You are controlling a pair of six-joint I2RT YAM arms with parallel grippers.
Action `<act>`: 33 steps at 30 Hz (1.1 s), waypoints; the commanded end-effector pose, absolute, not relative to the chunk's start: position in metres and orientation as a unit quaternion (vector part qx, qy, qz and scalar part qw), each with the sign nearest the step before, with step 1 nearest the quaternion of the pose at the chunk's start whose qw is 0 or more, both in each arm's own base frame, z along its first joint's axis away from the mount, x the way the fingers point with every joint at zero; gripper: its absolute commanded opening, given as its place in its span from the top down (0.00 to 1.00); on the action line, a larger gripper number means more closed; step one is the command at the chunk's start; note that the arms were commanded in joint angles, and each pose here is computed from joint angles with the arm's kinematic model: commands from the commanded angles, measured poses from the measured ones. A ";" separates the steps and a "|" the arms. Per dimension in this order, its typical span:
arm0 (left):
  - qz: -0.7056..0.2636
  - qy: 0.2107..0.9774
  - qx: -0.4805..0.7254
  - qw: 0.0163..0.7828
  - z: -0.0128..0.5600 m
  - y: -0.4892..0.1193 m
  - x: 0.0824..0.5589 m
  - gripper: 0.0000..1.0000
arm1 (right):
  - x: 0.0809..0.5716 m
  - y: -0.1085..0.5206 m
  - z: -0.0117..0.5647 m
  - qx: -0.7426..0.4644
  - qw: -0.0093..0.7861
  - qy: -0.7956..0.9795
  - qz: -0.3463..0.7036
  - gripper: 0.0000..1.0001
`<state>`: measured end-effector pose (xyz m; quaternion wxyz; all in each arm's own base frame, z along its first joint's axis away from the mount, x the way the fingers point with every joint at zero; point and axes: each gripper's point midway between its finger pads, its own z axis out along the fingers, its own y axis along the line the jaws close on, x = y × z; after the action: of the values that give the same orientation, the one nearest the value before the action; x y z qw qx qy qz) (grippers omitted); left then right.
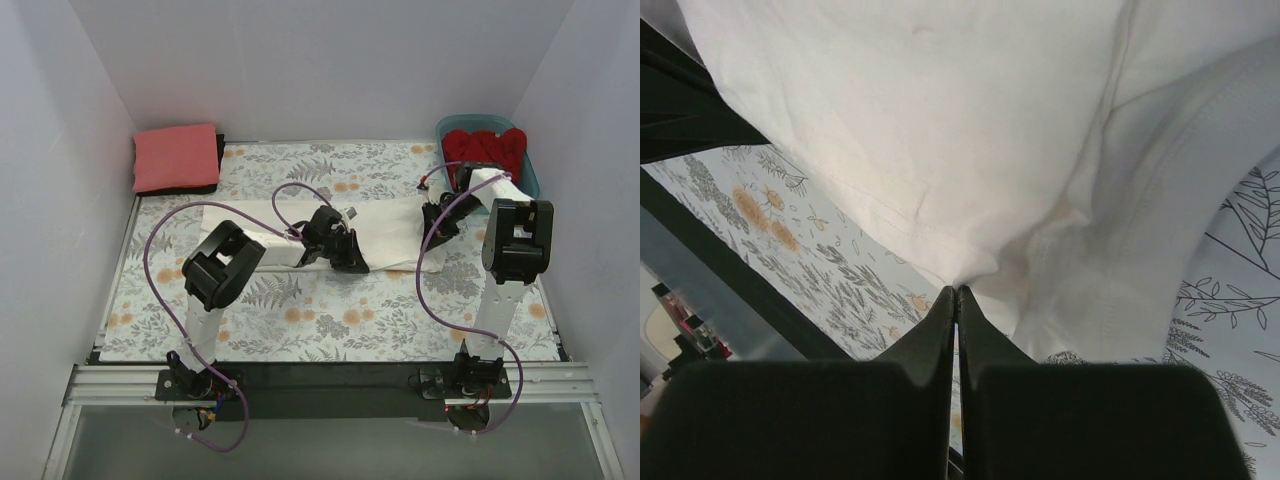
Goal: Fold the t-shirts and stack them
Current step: Fold the tshirt
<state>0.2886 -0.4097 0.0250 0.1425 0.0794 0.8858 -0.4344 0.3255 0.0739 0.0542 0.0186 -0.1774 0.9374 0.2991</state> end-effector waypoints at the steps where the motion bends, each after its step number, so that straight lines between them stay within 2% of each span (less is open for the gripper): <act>1: -0.465 0.861 0.094 0.185 0.081 -0.421 0.301 1.00 | 0.337 0.078 0.082 -0.189 0.056 0.930 0.309 0.99; 8: -0.489 0.845 0.101 0.189 0.106 -0.429 0.303 1.00 | 0.348 0.081 0.094 -0.193 0.074 0.926 0.315 0.99; 16: -0.501 0.837 0.092 0.200 0.125 -0.426 0.323 1.00 | 0.382 0.085 0.114 -0.201 0.120 0.918 0.321 0.99; 33: -0.493 0.841 0.039 0.222 0.100 -0.395 0.391 1.00 | 0.461 0.100 0.104 -0.212 0.172 0.909 0.315 0.99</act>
<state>0.3816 -0.3918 0.0887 0.2102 0.0319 0.8505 -0.4810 0.4411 0.0891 0.0843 0.1313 -0.1998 0.9201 0.3103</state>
